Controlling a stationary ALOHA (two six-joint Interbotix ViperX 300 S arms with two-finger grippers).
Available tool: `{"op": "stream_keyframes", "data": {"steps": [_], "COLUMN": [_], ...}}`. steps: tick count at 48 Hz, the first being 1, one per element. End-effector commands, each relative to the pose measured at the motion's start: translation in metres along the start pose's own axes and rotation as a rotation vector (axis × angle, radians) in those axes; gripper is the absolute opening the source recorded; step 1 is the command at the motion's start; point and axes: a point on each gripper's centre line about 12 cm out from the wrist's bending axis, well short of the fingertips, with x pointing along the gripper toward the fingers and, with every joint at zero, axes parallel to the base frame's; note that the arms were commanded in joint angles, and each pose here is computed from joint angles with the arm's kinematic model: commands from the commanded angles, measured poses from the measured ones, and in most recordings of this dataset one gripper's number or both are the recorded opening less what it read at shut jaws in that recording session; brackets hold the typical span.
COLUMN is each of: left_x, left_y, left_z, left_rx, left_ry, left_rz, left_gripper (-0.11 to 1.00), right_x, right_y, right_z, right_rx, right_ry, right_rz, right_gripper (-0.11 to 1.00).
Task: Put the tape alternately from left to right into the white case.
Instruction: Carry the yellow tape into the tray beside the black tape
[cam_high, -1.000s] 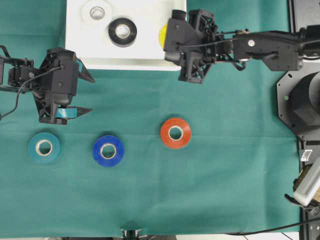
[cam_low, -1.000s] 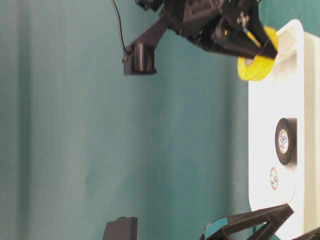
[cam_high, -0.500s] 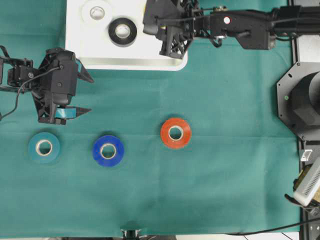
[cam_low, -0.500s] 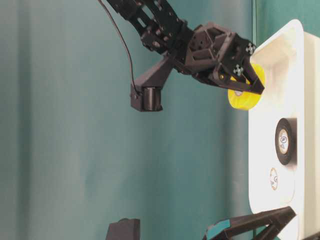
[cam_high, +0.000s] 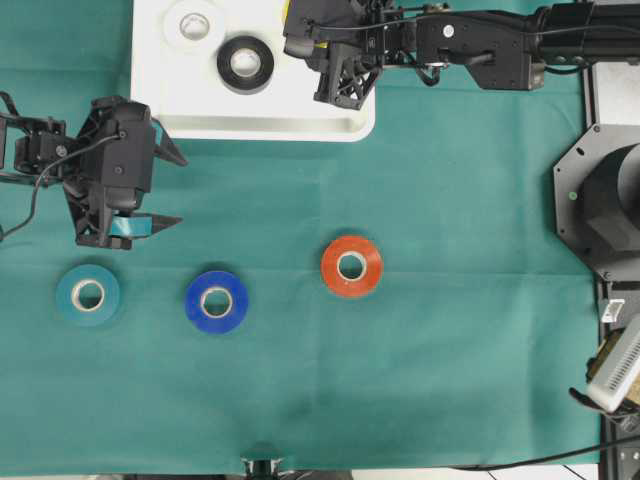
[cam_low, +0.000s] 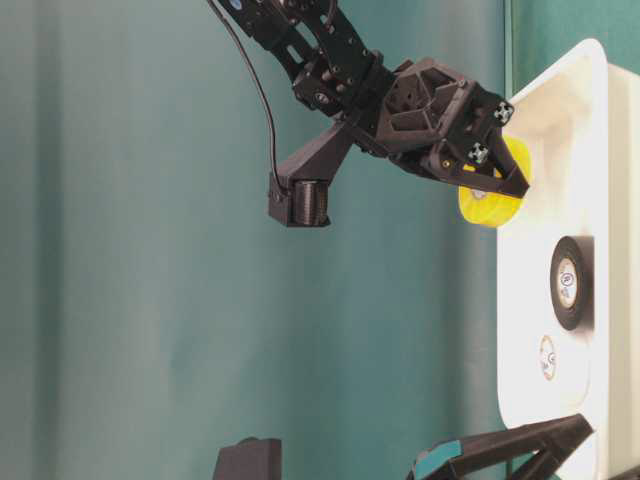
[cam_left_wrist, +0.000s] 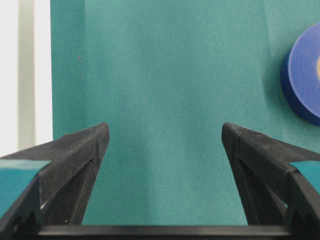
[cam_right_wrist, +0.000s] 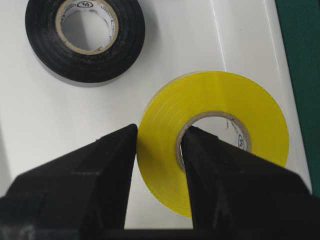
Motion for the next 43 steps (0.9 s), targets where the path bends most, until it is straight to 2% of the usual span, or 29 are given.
{"op": "stream_keyframes", "data": {"steps": [1,8,10,13,23,25,43], "left_x": [-0.002,-0.003,-0.003,-0.003,-0.002,-0.002,-0.003], "left_y": [0.000,0.000,0.000,0.000,0.000,0.000,0.000], "left_z": [0.007,0.007,0.007,0.007,0.007,0.007,0.007], "left_rx": [0.001,0.001,0.001,0.002,0.001,0.001,0.001], "left_ry": [-0.026,-0.028,-0.028,-0.028,-0.026,-0.026,-0.028], "left_rz": [0.001,0.001,0.001,0.001,0.001,0.001,0.001], "left_gripper": [0.98,0.98,0.98,0.98,0.98,0.98,0.98], "right_x": [-0.007,-0.007,-0.007,-0.006,-0.006,-0.006,-0.006], "right_y": [-0.003,-0.003,-0.003,-0.003,-0.002,-0.002,-0.002], "right_z": [0.013,0.013,0.012,0.010,0.006,0.005,0.004], "right_rx": [0.002,0.003,0.005,0.003,0.003,0.002,0.002], "right_ry": [-0.042,-0.039,-0.039,-0.033,-0.020,-0.018,-0.015], "right_rz": [-0.004,-0.004,-0.004,-0.005,-0.005,-0.005,-0.004], "right_gripper": [0.02,0.03,0.07,0.20,0.80,0.87,0.85]}}
